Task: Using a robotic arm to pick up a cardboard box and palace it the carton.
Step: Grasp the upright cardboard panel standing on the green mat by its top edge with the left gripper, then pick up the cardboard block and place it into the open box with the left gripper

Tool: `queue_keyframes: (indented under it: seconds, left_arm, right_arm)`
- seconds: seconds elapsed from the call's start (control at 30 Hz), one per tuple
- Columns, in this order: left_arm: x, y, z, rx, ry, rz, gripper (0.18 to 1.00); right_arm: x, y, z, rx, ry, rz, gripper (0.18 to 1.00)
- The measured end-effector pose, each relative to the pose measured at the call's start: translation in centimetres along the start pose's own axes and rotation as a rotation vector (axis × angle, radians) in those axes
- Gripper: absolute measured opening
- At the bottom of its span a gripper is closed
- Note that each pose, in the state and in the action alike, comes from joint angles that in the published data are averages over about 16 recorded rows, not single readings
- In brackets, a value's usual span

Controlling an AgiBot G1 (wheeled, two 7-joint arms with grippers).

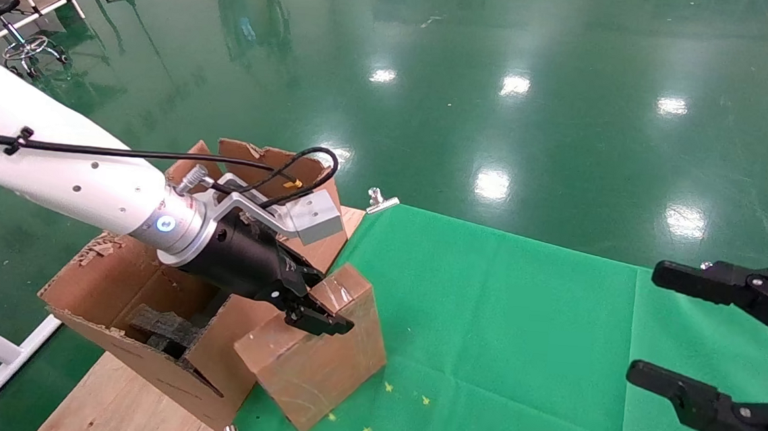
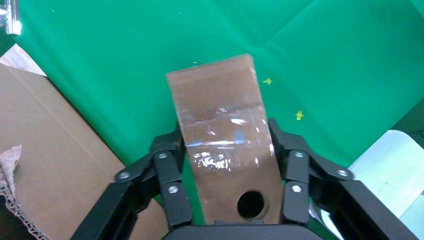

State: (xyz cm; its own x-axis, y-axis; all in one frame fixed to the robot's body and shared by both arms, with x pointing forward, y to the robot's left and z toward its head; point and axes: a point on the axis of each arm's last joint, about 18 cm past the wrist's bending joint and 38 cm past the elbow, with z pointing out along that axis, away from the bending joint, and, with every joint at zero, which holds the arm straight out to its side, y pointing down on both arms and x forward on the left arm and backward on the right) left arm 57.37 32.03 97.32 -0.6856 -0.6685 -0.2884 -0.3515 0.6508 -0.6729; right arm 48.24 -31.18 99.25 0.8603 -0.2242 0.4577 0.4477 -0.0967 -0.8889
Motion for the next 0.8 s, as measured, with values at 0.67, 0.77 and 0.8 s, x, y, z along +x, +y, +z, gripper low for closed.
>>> queue_keyframes:
  seconds: [0.67,0.77,0.8]
  left_arm:
    - [-6.8,-2.8,-8.9,0.275,-0.146,-0.022,0.398]
    - [-8.7,-3.0,-11.8,0.332,-0.183,-0.047,0.394]
    - [-9.3,-3.0,-12.8,0.349,-0.197,-0.055,0.393]
  right_arm:
    - [0.0,0.0,0.0,0.000,0.000,0.000,0.938]
    - [0.0,0.0,0.0,0.000,0.000,0.000,0.965]
    - [0.0,0.0,0.0,0.000,0.000,0.000,0.970]
